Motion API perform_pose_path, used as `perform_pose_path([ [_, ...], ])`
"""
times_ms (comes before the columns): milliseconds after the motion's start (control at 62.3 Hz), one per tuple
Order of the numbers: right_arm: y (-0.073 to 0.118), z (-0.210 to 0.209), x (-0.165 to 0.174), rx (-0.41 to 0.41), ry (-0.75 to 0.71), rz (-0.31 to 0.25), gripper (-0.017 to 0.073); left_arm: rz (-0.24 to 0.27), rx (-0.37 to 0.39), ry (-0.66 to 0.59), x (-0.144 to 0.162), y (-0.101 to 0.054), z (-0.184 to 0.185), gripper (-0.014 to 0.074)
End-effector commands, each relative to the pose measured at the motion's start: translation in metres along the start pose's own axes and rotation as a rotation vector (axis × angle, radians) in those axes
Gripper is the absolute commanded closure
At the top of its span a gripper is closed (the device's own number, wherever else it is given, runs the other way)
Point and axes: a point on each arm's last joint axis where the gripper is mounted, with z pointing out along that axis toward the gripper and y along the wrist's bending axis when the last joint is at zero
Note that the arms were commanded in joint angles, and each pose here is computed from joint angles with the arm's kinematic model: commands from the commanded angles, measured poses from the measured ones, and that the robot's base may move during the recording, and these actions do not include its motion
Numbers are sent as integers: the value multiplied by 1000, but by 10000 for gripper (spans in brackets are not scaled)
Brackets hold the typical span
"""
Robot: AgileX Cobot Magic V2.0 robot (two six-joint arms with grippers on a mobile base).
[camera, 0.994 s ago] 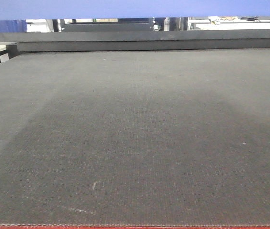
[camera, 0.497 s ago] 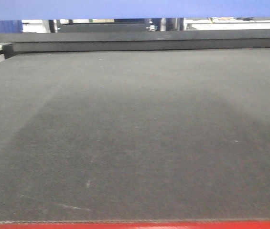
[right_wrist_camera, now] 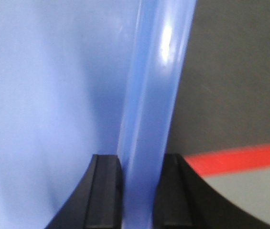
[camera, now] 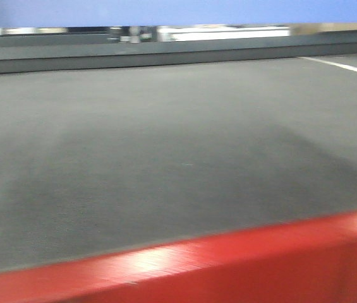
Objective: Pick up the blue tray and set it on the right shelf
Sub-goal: 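Hold the tray raised in both grippers while the base turns away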
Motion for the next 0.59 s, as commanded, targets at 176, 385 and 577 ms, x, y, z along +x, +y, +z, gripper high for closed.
perform_pose_path([
  [176, -3, -18, -6, -1, -104, -41, 503, 18, 4, 28, 8, -2, -20, 642],
  [385, -3, -18, -6, -1, -104, -41, 503, 18, 4, 28, 8, -2, -20, 642],
  [577, -3, -18, -6, -1, -104, -41, 503, 18, 4, 28, 8, -2, -20, 642],
])
